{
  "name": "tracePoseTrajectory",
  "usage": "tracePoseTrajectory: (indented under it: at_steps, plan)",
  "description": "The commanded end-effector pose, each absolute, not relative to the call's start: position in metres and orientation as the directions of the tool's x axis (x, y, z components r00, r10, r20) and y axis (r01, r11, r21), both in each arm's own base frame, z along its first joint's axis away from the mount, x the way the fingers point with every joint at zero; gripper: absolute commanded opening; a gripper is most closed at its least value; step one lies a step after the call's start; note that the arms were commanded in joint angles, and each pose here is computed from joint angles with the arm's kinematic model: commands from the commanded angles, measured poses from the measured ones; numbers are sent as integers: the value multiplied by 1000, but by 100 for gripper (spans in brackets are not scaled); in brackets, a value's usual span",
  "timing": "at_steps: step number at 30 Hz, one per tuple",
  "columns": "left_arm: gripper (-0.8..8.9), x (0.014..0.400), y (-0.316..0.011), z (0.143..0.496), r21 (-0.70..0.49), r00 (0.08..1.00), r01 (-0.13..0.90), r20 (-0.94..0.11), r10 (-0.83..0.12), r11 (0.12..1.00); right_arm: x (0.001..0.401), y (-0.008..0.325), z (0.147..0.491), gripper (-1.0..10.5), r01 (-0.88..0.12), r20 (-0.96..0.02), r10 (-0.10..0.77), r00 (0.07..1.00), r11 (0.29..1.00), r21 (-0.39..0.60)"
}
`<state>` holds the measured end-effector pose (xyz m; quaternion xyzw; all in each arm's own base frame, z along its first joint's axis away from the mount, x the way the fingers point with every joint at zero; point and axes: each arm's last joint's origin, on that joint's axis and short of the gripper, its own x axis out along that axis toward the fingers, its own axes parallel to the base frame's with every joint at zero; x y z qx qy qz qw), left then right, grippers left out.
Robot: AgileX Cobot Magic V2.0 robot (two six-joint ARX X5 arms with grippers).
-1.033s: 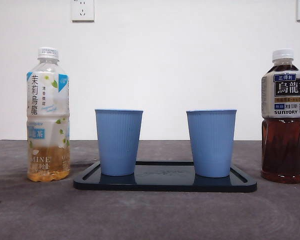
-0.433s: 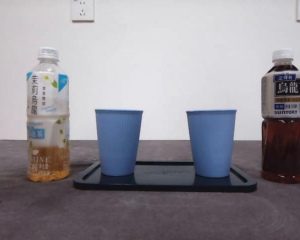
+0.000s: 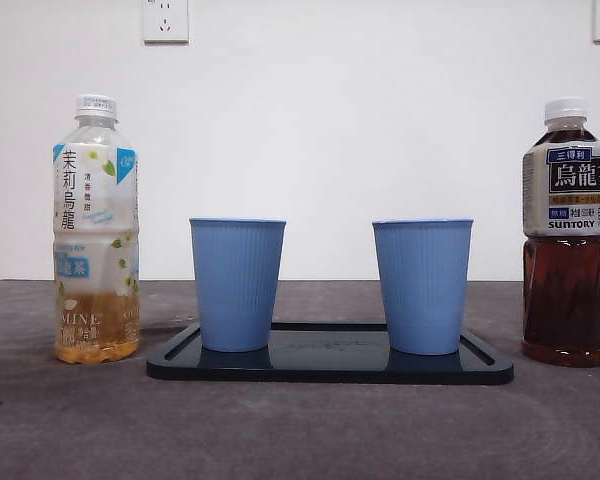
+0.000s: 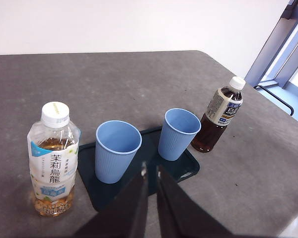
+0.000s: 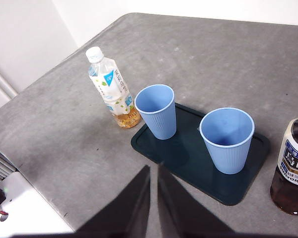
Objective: Pour the drink into the cup
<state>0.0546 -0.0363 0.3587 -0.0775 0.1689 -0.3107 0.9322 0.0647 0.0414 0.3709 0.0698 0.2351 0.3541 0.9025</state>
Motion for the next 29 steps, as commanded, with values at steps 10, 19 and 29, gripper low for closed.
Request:
tracePoseTrajectory:
  at_steps: [10, 19, 29]
  plan:
    - [28, 62, -27, 349, -222, 863, 433, -179, -473, 874, 65, 42, 375, 21, -621, -361, 679, 639, 733, 278]
    - [28, 80, -8, 241, -64, 980, 184, -71, -188, 981, 65, 42, 375, 20, -621, -361, 679, 639, 733, 278]
    - [28, 95, -2, 162, -107, 989, 102, -95, -112, 989, 65, 42, 375, 21, -621, -361, 679, 639, 733, 277]
